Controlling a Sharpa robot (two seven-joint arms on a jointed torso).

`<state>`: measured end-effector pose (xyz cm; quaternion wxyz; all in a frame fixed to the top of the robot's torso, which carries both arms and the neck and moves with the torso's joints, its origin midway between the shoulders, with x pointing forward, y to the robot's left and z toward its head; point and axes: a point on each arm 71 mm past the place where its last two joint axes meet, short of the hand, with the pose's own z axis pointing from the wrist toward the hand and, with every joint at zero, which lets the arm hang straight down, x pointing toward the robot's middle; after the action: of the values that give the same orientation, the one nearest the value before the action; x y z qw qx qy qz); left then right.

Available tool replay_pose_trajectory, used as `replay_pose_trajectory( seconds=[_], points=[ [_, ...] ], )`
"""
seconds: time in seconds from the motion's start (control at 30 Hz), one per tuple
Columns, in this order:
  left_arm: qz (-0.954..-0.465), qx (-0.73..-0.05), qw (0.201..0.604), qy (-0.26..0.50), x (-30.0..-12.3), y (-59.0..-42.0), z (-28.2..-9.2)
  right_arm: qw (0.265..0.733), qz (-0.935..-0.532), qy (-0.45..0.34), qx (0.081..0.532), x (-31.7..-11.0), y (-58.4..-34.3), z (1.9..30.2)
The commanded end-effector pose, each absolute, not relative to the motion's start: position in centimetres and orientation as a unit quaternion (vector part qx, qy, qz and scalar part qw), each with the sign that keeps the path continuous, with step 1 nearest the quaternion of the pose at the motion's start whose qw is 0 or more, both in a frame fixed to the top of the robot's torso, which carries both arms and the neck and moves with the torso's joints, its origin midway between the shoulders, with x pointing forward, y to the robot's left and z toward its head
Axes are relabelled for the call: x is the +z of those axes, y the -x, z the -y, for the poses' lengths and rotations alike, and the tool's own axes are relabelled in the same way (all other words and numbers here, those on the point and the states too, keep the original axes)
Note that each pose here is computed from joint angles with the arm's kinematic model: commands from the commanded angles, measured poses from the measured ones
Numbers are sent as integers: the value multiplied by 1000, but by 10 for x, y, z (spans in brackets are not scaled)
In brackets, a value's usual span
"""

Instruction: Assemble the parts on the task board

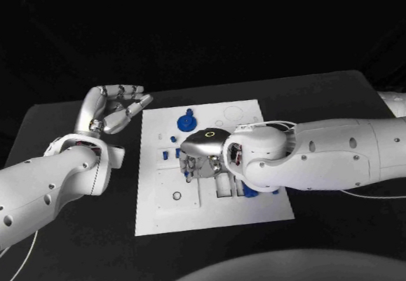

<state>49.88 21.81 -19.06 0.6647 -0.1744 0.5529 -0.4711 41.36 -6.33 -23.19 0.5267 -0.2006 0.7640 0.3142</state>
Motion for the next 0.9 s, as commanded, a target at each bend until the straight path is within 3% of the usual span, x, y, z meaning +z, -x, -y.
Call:
replay_pose_trajectory(
  seconds=[0.03, 0.9],
  points=[
    [-552, -478, 662, 168, -190, -498, -216, 522, -768, 211, 307, -234, -413, 63],
    [-552, -479, 662, 165, -190, -498, -216, 510, -778, 199, 308, -237, -414, 63]
  ],
)
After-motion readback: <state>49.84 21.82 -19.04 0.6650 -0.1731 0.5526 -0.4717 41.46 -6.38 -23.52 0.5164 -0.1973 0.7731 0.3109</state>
